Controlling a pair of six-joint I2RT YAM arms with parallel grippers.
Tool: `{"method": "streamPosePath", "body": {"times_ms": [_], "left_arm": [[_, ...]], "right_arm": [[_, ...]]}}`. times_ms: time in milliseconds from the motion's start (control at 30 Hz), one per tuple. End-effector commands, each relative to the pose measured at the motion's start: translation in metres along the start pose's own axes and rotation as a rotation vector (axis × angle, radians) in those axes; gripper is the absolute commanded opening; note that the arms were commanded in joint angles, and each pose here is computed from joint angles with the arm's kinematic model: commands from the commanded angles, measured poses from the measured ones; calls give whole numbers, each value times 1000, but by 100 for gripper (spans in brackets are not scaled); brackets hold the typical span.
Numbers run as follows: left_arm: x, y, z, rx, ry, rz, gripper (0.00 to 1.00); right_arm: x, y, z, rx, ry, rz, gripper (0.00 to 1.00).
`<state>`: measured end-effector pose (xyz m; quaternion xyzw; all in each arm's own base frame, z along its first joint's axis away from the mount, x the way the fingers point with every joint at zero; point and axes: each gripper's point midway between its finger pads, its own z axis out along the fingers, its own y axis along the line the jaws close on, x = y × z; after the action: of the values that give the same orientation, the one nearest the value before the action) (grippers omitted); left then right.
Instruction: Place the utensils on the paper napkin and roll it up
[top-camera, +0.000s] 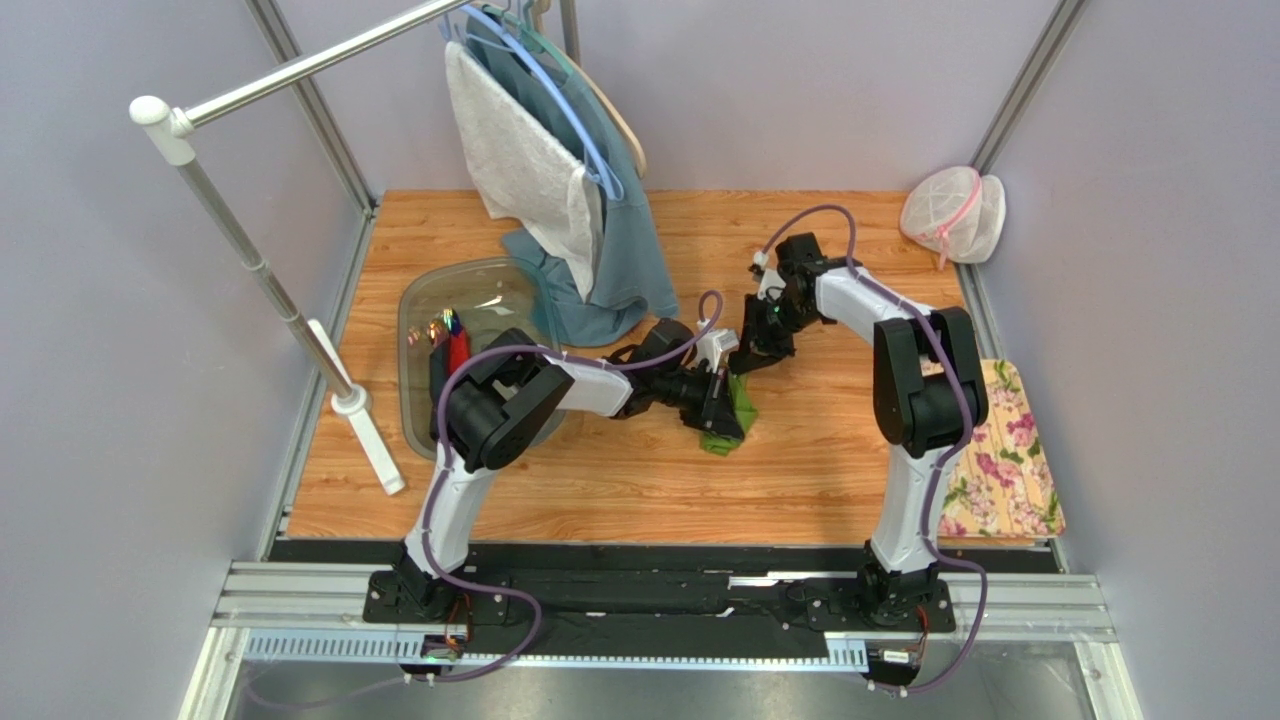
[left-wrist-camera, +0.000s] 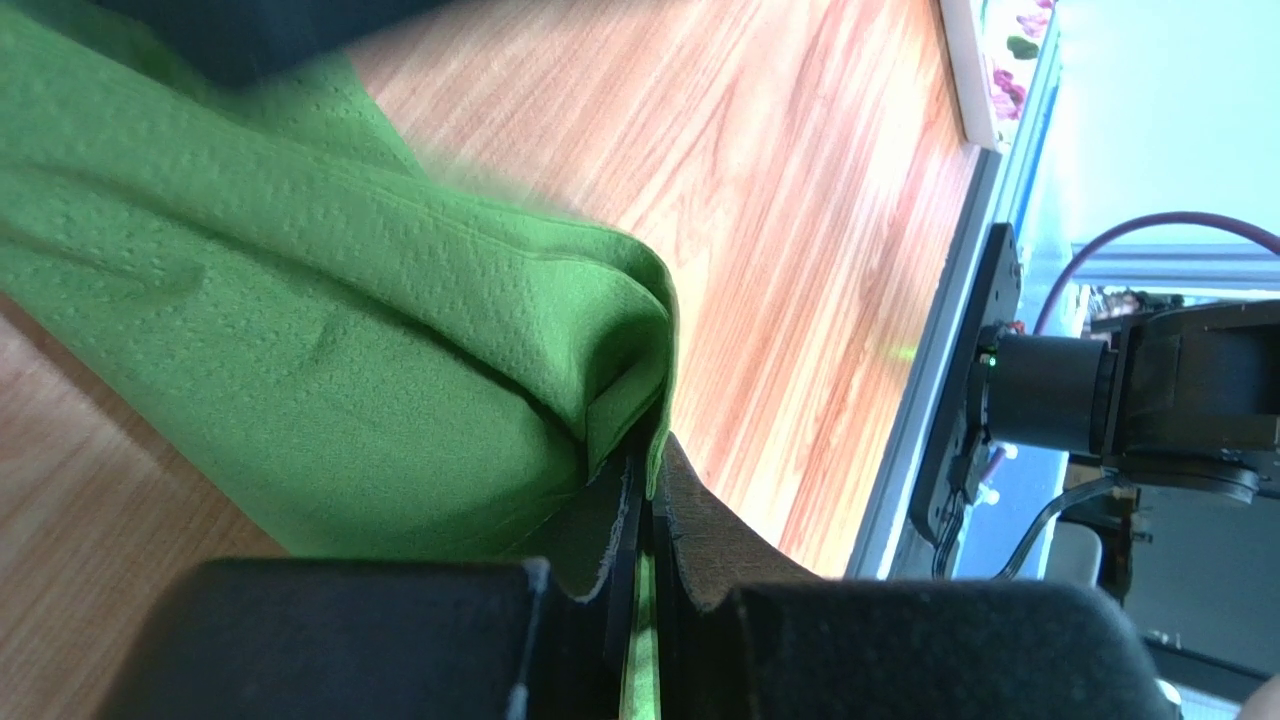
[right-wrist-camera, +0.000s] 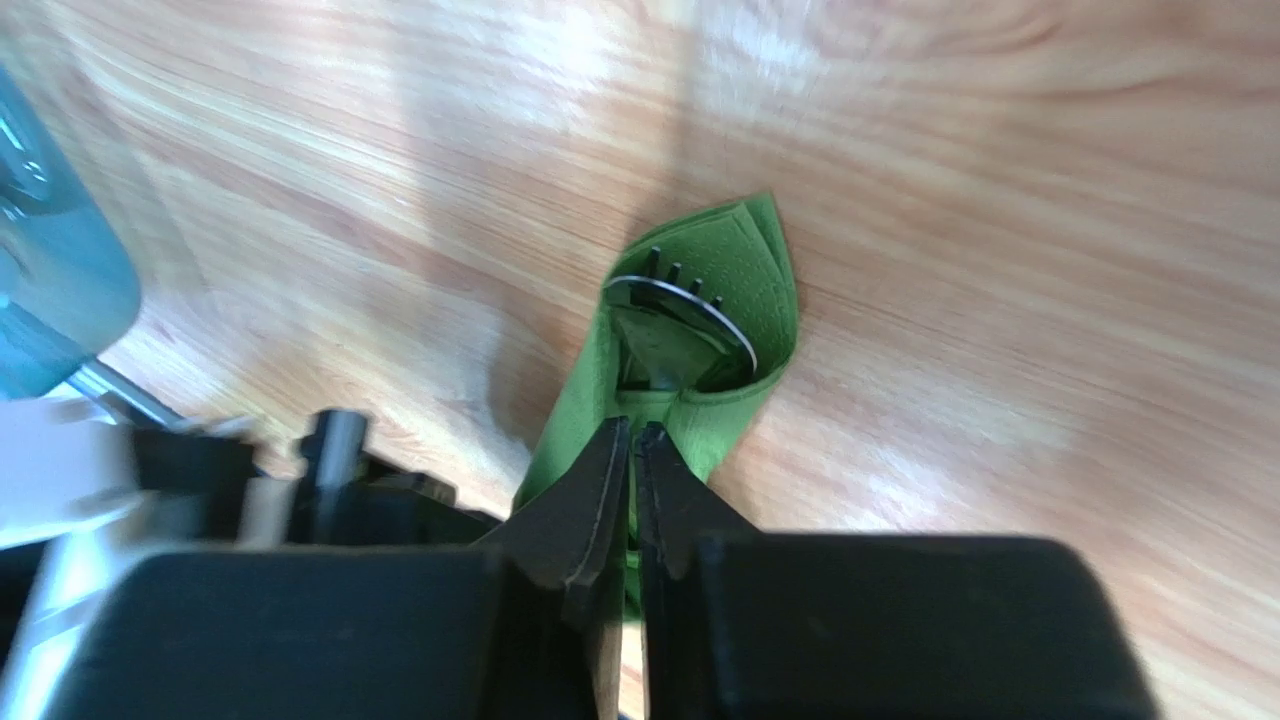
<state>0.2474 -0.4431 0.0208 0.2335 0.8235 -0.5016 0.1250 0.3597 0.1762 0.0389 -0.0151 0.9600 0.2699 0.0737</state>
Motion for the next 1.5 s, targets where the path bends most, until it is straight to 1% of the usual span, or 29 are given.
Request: {"method": "streamPosePath", "body": {"times_ms": [0,133,233,400,567,800,967,1100,1133,1200,1267,1333,1467], "left_arm": [[35,28,3,-57,86,-50,9],[32,31,4,-75,91,-31,8],[33,33,4,-82,94,-29,8],[32,33,3,-86,88,-16,8],[31,32,2,-88,88,-13,11],[29,31,2,-88,85,-11,18],[25,26,-1,-83,71,-4,25],[17,13,-8,-61,45,9,35],[11,3,-12,-43,30,22,36],[2,-10,-17,-20,7,36,45],[-11,-32,-27,21,-22,54,53],[-20,-53,-38,61,-43,76,55],[-29,-75,-56,90,-75,90,58]], "right_arm": [[-35,21,-55,17,-123,-72,11],[-28,24,-63,8,-100,-63,13],[-17,25,-58,-22,-65,-52,14],[5,30,-41,-96,9,15,13],[14,28,-25,-97,30,15,13],[19,19,0,-79,51,22,12],[23,-1,13,-8,54,28,10],[26,-15,23,36,62,20,9],[27,-18,26,43,64,17,9],[29,-24,30,61,67,11,8],[30,-28,32,69,69,8,8],[30,-29,33,74,65,0,8],[30,-31,35,77,65,-9,7]]}}
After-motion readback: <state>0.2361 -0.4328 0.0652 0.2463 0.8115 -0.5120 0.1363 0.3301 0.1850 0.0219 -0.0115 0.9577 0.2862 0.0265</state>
